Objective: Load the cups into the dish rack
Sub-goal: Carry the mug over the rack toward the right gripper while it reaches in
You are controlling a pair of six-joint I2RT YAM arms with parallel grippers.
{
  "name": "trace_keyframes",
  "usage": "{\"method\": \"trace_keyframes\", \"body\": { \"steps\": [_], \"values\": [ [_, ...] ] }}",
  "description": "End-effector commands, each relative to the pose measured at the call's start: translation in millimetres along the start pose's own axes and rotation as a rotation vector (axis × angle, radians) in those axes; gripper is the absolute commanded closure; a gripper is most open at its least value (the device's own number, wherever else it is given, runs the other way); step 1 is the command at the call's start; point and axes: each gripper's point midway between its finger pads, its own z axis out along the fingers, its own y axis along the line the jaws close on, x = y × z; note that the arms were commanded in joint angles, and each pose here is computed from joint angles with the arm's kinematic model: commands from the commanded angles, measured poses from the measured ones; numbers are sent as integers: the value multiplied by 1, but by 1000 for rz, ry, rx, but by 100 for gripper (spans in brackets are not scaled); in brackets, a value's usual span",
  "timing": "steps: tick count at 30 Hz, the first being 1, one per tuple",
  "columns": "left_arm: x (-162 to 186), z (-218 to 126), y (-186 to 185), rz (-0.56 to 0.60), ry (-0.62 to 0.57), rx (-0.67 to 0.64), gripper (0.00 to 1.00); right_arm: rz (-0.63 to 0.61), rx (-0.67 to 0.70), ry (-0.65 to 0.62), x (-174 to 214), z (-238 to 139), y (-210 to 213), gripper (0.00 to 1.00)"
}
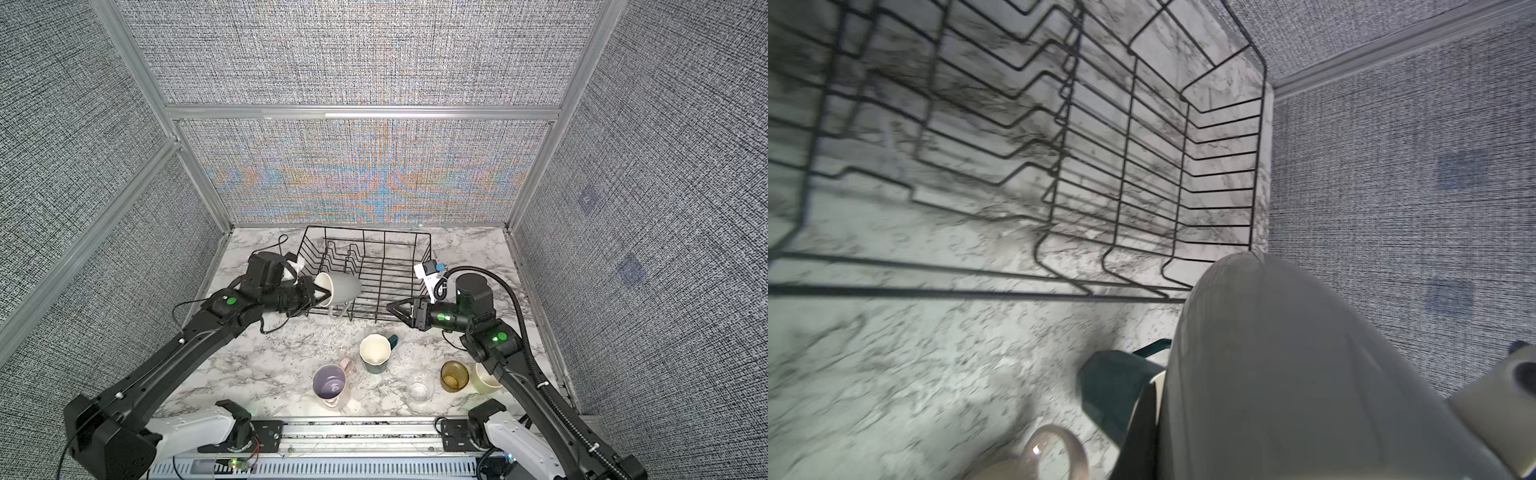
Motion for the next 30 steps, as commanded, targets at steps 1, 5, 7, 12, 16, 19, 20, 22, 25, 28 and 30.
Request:
{"method": "trace_keyframes", "body": {
  "steps": [1, 5, 7, 12, 16, 19, 20, 22, 25, 28, 30],
  "values": [
    [-11, 17, -59, 25, 26, 256, 100, 91, -21, -19, -2, 5, 0, 59],
    [-3, 40, -75, 55, 74, 292, 100, 173, -149, -13, 6, 17, 13, 59],
    [4, 48, -88, 52, 100, 354, 100, 190, -200, -16, 9, 20, 16, 55],
    [18, 55, -110, 17, 139, 480, 100, 198, -219, -115, 7, 15, 12, 31],
    [35, 61, -125, 32, 182, 515, 100, 217, -235, -153, -1, 12, 17, 31],
    [41, 62, -141, 15, 209, 586, 100, 255, -263, -195, -9, 12, 18, 32],
    [43, 62, -146, 10, 215, 606, 100, 265, -280, -218, -12, 11, 18, 33],
    [45, 63, -154, -3, 230, 646, 100, 278, -320, -264, -18, 8, 20, 38],
    [47, 65, -162, -30, 251, 691, 100, 270, -361, -307, -25, 5, 25, 45],
    [51, 68, -166, -43, 270, 713, 100, 258, -353, -323, -28, 4, 24, 49],
    [53, 71, -163, -49, 277, 707, 100, 258, -340, -332, -27, 5, 20, 52]
  ]
}}
